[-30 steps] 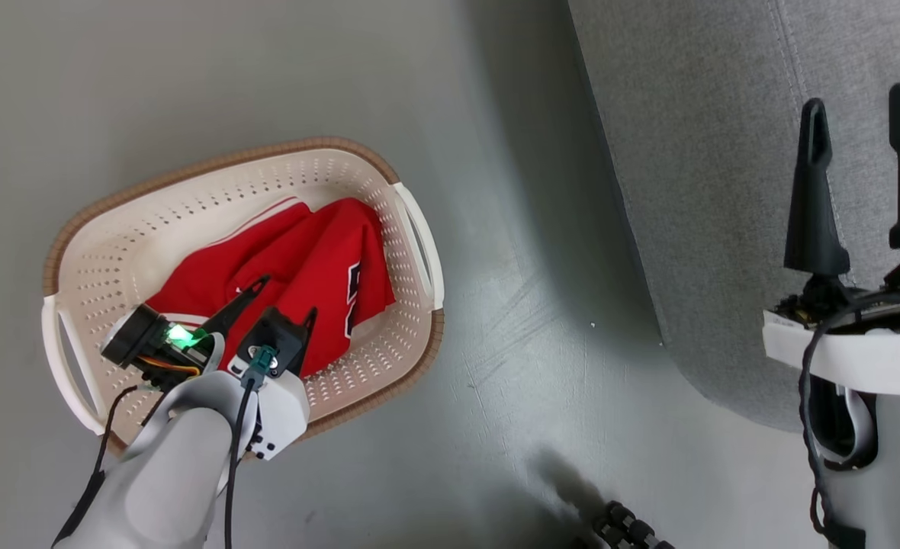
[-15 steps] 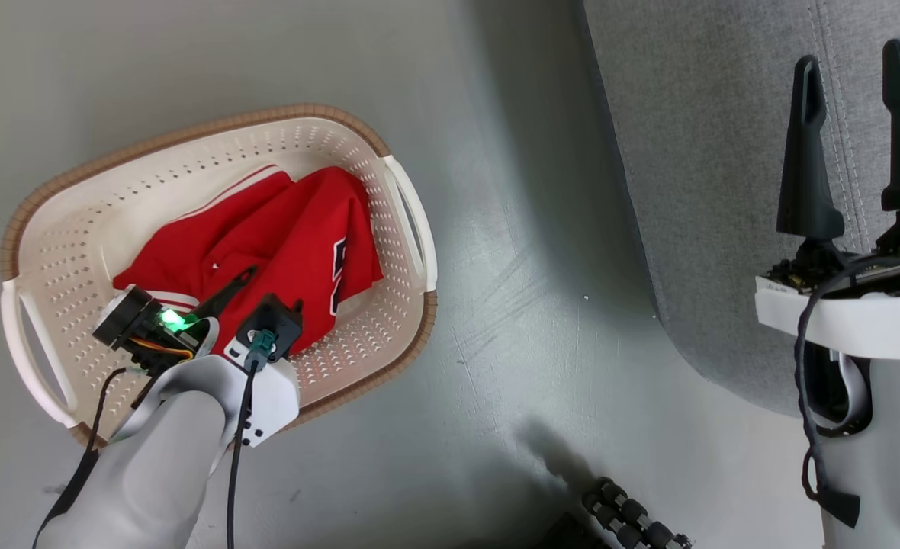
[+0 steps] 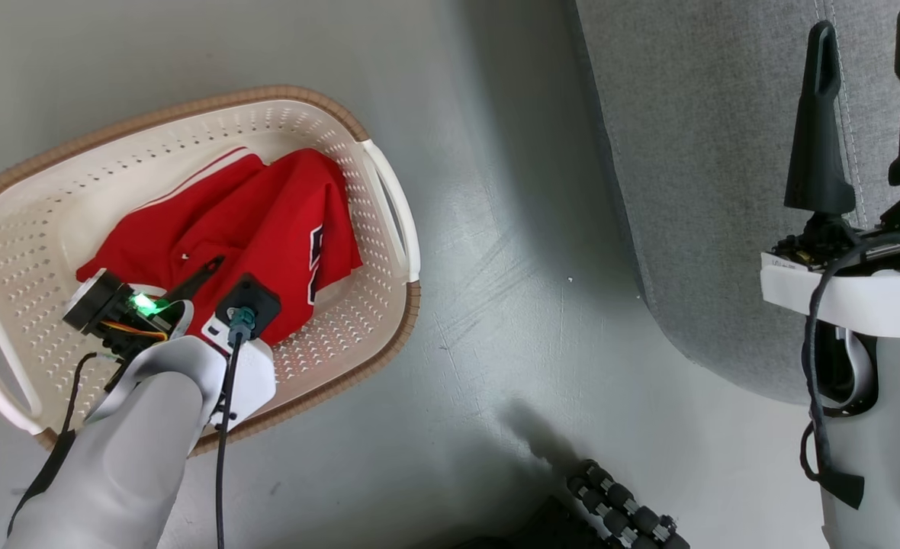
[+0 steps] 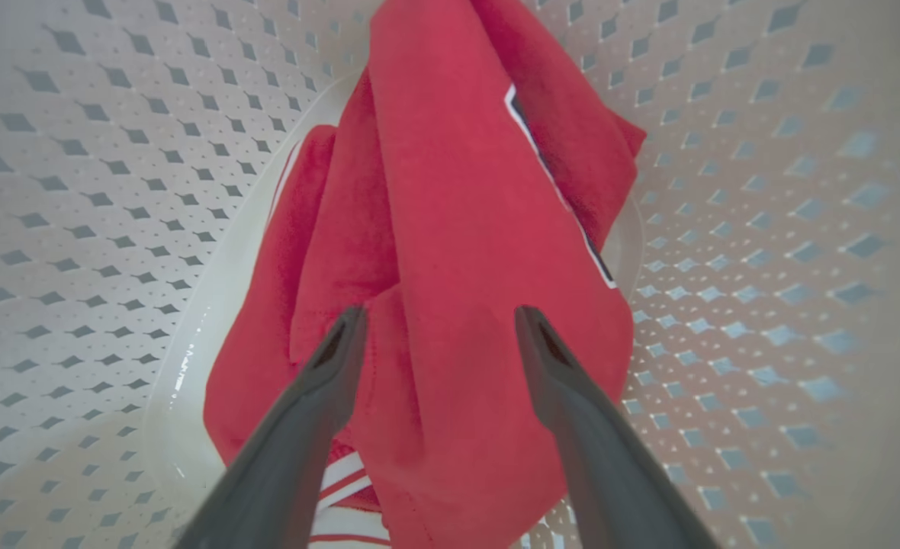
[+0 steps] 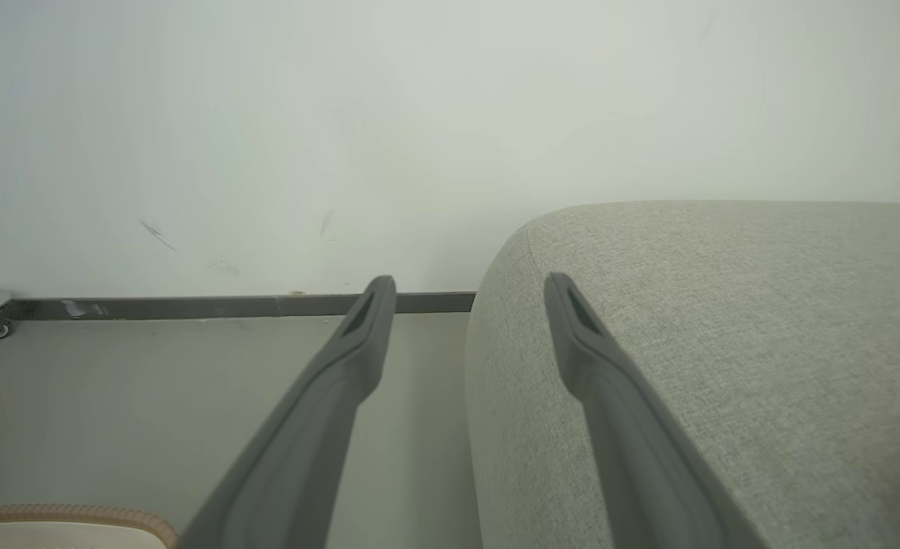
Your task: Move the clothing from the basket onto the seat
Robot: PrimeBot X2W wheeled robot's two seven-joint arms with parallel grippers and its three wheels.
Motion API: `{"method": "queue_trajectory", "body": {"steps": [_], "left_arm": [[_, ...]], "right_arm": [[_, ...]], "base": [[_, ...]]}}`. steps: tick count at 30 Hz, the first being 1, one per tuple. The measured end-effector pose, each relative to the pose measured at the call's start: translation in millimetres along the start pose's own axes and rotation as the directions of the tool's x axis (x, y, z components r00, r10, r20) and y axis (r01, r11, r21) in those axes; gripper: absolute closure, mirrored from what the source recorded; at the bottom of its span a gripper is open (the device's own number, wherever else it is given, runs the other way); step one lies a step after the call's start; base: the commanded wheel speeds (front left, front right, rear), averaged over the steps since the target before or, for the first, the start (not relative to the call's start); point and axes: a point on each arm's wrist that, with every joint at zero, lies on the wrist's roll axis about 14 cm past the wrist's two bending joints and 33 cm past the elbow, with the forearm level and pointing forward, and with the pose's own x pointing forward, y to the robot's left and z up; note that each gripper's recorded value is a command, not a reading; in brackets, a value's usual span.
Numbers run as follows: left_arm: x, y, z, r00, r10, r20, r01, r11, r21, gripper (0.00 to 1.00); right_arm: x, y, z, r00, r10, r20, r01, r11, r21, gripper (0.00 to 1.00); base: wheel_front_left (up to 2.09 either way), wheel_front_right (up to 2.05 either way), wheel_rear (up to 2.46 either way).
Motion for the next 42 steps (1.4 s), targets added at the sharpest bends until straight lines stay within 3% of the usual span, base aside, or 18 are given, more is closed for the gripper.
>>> {"method": "queue_trajectory", "body": {"steps": [15,16,17,18,31,42], "left_arm": [[15.7,-2.7,-17.5,0.995,-0.025,-0.098,0.026,1.000,0.011,0.00],[16.6,-3.5,-16.7,0.995,-0.027,-0.096,0.029,1.000,0.010,0.77],[17.1,-4.8,-15.8,0.995,-0.030,-0.094,0.031,0.999,0.011,0.77],[17.5,-6.4,-14.6,0.995,-0.034,-0.091,0.035,0.999,0.011,1.00],[15.5,-5.3,4.9,0.999,-0.024,-0.026,0.024,1.000,0.004,1.00],[6.0,13.5,27.6,0.996,0.057,0.073,-0.053,0.997,-0.047,1.00]], "right_arm": [[3.0,-4.6,-5.4,1.000,-0.009,-0.013,0.008,1.000,-0.011,0.00],[3.0,-5.0,-5.5,1.000,-0.010,-0.013,0.010,1.000,-0.010,0.00],[2.8,-5.4,-5.9,1.000,-0.011,-0.015,0.011,1.000,-0.011,0.00],[2.8,-5.7,-6.0,1.000,-0.012,-0.015,0.012,1.000,-0.011,0.00],[3.3,-7.1,-2.1,1.000,-0.018,-0.004,0.018,1.000,-0.003,0.00],[8.7,-2.1,8.2,1.000,-0.007,0.029,0.007,1.000,0.023,0.00]], "base": [[0.00,0.00,0.00],[0.00,0.00,0.00],[0.00,0.00,0.00],[0.00,0.00,0.00],[0.00,0.00,0.00],[0.00,0.00,0.00]]}}
